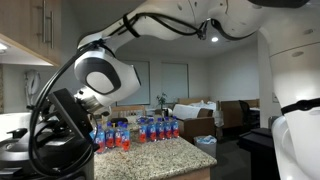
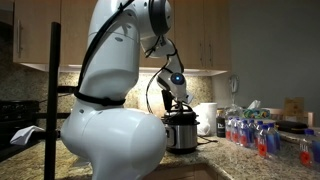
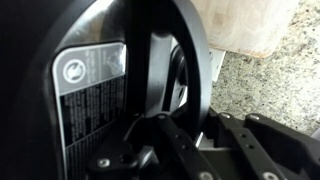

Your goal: Uncover the cooker and put the lid on the counter

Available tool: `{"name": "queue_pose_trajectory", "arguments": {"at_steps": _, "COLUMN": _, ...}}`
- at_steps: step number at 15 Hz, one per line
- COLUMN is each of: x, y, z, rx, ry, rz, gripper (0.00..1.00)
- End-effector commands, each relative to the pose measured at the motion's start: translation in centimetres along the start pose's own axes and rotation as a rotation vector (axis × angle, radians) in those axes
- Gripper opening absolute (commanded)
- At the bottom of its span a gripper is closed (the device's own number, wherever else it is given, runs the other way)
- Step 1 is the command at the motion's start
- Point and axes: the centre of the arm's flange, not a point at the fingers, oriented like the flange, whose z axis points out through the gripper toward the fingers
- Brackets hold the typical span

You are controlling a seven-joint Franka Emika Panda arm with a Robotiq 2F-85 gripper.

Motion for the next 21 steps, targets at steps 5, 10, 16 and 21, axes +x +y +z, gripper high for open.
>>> {"name": "queue_pose_trajectory", "arguments": {"at_steps": 5, "x": 0.00, "y": 0.00, "z": 0.00, "rx": 0.000, "ry": 0.000, "rz": 0.000, "gripper": 0.07}}
{"name": "queue_pose_trajectory", "arguments": {"at_steps": 10, "x": 0.00, "y": 0.00, "z": 0.00, "rx": 0.000, "ry": 0.000, "rz": 0.000, "gripper": 0.07}}
{"name": "queue_pose_trajectory", "arguments": {"at_steps": 16, "x": 0.28, "y": 0.22, "z": 0.09, "rx": 0.005, "ry": 0.019, "rz": -0.062, "gripper": 0.06}}
{"name": "queue_pose_trajectory", "arguments": {"at_steps": 21, "x": 0.51, "y": 0.31, "z": 0.23, "rx": 0.026, "ry": 0.033, "rz": -0.129, "gripper": 0.06}}
